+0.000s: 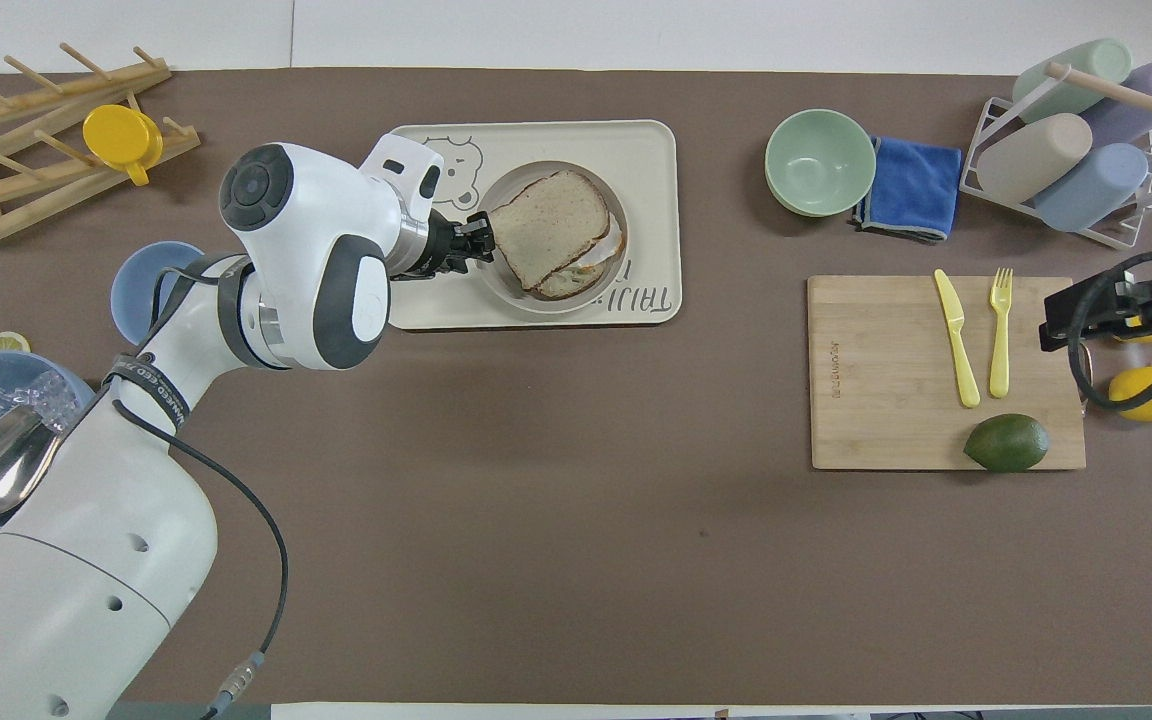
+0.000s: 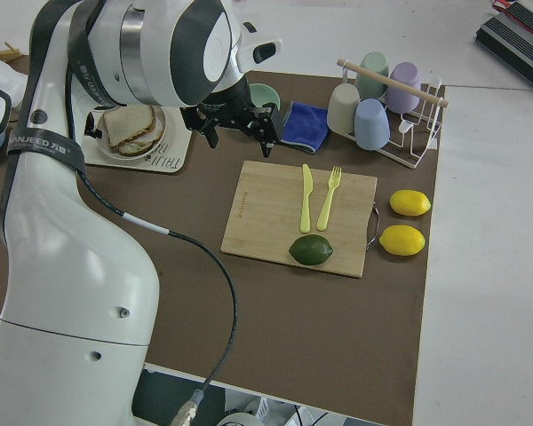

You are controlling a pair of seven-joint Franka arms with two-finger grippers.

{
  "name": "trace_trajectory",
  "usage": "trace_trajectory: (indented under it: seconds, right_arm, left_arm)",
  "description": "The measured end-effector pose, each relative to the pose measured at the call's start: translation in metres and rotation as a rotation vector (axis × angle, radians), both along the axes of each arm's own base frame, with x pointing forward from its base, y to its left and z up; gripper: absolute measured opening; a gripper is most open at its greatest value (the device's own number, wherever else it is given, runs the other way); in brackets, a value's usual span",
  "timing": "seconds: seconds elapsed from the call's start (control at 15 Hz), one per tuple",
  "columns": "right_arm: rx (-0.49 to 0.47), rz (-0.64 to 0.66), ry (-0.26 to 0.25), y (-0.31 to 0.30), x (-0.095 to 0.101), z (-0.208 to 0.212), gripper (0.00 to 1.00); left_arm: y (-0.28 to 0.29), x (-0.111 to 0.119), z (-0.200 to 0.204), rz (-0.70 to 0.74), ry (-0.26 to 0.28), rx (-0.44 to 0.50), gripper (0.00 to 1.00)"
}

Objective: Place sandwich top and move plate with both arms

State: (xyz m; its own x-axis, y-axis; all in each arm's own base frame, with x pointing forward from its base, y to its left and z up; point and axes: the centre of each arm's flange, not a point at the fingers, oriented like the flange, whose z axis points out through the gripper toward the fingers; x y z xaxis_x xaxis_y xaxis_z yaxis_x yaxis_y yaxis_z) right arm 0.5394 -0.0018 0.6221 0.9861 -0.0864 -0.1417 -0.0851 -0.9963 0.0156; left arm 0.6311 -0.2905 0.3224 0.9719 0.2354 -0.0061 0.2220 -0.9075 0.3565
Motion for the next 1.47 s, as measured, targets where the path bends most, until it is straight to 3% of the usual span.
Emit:
trace_trajectory:
  seconds: [0.33,0.6,0.8,1.13,1.47]
  right_arm:
    - [0.0,0.0,0.0,0.0,0.0,0.0,1.0]
    - [0.0,0.0,0.0,0.0,0.0,0.0,1.0]
    - [0.0,0.0,0.0,0.0,0.0,0.0,1.0]
    - [0.0,0.0,0.0,0.0,0.0,0.0,1.0]
    - [0.0,0.0,0.0,0.0,0.0,0.0,1.0]
  left_arm:
    - [0.011,0.009,0.01,-0.01,-0.017,0.018,0.98]
    - [0.066,0.023,0.057,-0.015,-0.008,0.082,1.0]
    - [0.108,0.016,0.109,-0.034,0.007,0.162,1.0]
    - [0.141,-0.023,0.189,-0.128,0.043,0.275,1.0]
    - [0.166,-0.07,0.252,-0.21,0.077,0.302,1.0]
